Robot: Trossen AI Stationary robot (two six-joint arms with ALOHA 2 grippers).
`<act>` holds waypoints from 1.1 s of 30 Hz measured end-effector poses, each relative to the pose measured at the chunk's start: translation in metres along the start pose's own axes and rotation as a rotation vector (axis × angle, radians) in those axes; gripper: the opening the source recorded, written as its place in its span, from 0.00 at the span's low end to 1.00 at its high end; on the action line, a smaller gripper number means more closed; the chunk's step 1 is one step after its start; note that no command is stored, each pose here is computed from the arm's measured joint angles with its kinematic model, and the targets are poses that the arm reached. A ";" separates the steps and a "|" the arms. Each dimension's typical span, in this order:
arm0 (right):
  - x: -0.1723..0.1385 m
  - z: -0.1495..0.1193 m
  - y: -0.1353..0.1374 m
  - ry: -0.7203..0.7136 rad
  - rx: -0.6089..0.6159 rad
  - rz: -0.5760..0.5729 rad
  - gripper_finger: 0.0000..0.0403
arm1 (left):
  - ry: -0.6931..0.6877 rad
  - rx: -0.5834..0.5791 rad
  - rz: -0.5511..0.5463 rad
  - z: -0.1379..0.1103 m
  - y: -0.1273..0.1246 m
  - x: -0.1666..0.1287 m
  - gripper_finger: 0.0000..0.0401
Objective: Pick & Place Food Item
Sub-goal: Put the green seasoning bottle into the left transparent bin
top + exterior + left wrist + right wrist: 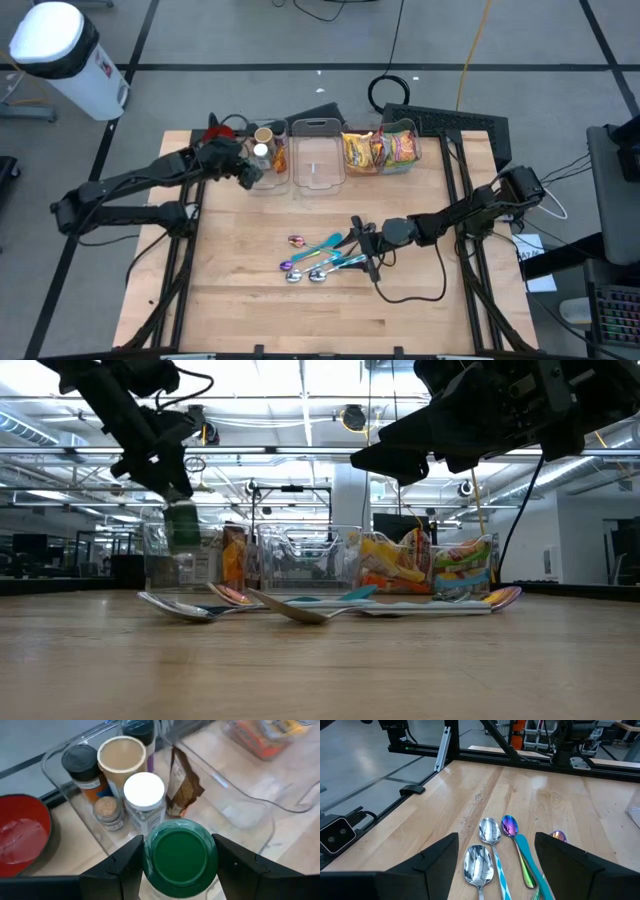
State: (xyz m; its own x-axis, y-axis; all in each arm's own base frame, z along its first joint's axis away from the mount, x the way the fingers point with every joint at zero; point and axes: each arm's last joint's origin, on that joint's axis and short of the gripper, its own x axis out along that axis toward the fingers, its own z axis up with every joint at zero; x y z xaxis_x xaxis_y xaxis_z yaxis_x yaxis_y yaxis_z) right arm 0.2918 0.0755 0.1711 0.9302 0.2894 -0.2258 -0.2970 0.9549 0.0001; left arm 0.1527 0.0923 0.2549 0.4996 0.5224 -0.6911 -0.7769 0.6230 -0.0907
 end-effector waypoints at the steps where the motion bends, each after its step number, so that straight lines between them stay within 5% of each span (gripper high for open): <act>1: 0.000 0.000 0.000 0.000 0.000 0.000 0.63 | 0.010 -0.004 0.006 -0.001 0.000 0.001 0.52; 21: 0.000 0.000 0.000 0.000 0.000 0.000 0.63 | 0.181 0.016 0.070 -0.006 -0.011 0.059 0.52; 33: 0.000 0.000 0.000 0.000 0.001 0.001 0.63 | 0.195 0.001 0.001 -0.006 -0.012 0.055 0.88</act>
State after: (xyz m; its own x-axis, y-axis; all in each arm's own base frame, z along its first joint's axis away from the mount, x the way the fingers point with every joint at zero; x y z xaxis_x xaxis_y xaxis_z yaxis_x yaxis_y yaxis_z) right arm 0.2917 0.0755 0.1710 0.9299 0.2899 -0.2263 -0.2974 0.9548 0.0010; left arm 0.1873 0.1094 0.2134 0.4146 0.4002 -0.8172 -0.7770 0.6232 -0.0890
